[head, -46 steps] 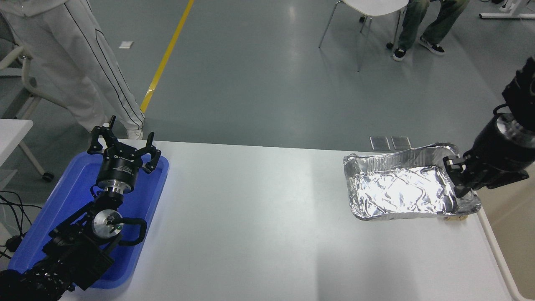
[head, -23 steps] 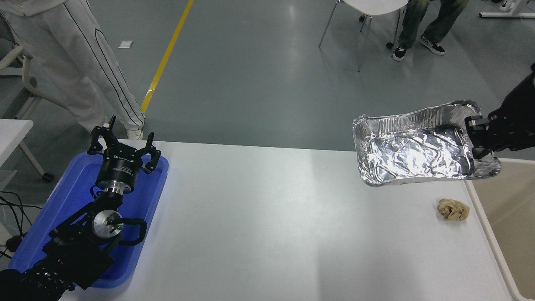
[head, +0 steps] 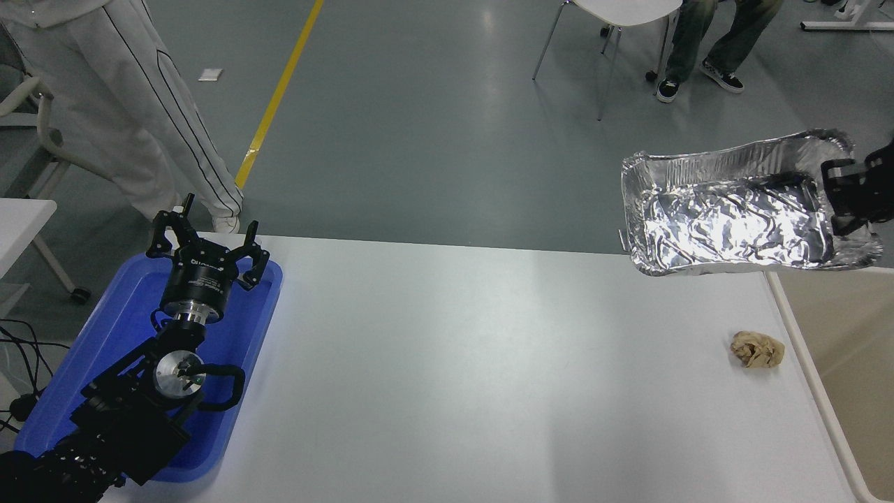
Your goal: Pick up foil plate and place in dustbin
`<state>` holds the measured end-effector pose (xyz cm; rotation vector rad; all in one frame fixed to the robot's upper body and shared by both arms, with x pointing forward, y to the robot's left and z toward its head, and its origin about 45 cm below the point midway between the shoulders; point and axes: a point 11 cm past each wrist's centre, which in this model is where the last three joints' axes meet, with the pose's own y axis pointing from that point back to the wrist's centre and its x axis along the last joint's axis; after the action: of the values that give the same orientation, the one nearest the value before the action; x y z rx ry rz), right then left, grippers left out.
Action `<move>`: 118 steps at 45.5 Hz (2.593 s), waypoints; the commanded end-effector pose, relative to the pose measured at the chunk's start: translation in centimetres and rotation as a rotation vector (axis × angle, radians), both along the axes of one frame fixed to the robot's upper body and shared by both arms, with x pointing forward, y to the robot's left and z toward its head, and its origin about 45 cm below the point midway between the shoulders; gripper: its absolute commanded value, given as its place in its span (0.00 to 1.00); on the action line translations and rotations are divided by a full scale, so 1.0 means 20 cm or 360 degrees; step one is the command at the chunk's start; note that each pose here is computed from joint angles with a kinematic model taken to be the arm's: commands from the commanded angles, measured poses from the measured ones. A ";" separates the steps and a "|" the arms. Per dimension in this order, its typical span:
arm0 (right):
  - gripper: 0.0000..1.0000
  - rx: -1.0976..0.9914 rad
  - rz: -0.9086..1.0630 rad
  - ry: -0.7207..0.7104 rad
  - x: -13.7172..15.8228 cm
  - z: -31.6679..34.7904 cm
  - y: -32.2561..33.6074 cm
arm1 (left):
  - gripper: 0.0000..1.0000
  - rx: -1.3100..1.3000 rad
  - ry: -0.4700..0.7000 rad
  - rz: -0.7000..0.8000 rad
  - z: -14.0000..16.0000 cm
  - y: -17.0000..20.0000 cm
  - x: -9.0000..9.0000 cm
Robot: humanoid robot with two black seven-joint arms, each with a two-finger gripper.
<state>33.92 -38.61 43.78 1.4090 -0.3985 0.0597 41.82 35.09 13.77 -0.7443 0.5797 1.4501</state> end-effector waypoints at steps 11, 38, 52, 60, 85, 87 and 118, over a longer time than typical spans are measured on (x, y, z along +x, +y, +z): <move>0.00 -0.0111 -0.0536 0.0086 -0.29 -0.09 -0.62 | 1.00 0.0001 0.0003 0.0004 0.00 0.00 0.00; 0.00 -0.0163 -0.0893 0.0146 -0.54 -0.29 -1.07 | 1.00 -0.0001 0.0002 0.0006 0.00 0.00 0.00; 0.00 -0.0182 -0.0925 -0.0022 -0.53 -0.49 -1.14 | 1.00 0.0001 0.0002 0.0002 0.00 0.00 0.00; 0.00 -0.0182 -0.0926 -0.0197 -0.45 -0.66 -1.18 | 1.00 0.0001 0.0002 0.0002 0.00 0.00 0.00; 0.00 -0.0381 -0.1198 -0.0697 -0.45 -1.01 -1.40 | 1.00 -0.0001 0.0002 0.0001 0.00 0.00 0.00; 0.00 -0.0386 -0.1207 -0.0723 -0.44 -1.04 -1.41 | 1.00 -0.0001 0.0002 0.0001 0.00 0.00 0.00; 0.00 -0.0436 -0.1396 -0.0957 -0.50 -1.46 -1.42 | 1.00 -0.0001 0.0002 0.0000 0.00 0.00 0.00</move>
<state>25.02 -66.96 16.86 0.8882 -1.3705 -0.1906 41.80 35.10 13.72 -0.7435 0.5803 1.4513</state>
